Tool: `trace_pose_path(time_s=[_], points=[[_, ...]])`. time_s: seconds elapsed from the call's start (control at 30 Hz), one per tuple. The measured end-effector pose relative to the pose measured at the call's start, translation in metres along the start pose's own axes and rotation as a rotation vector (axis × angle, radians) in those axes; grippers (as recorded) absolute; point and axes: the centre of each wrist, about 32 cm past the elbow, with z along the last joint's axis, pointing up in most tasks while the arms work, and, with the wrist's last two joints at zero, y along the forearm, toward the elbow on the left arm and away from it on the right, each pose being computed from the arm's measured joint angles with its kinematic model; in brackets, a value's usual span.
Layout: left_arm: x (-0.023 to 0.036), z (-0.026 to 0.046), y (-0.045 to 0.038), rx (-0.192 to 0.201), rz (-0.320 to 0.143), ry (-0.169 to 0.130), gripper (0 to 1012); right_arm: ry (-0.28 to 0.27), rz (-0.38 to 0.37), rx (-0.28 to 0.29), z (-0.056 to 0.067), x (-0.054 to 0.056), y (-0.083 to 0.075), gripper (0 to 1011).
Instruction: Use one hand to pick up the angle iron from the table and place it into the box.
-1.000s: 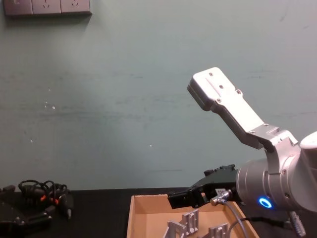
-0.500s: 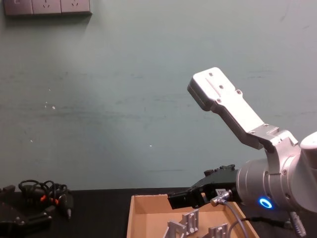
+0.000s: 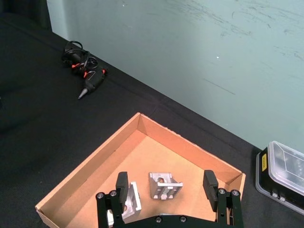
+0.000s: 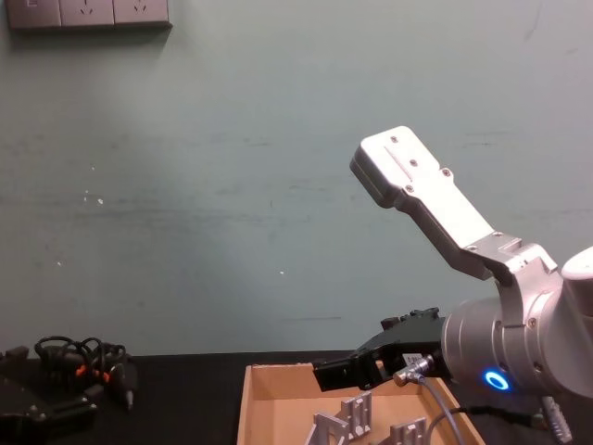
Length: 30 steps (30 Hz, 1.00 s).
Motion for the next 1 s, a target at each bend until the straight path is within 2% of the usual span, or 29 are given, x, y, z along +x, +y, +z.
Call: trace_pose_path(time_s=[1.0], points=[[0.0000, 0.0000, 0.0000, 0.000, 0.000, 0.000, 1000, 0.000, 0.002, 0.001, -0.0002, 0.0001, 0.0000, 1003]])
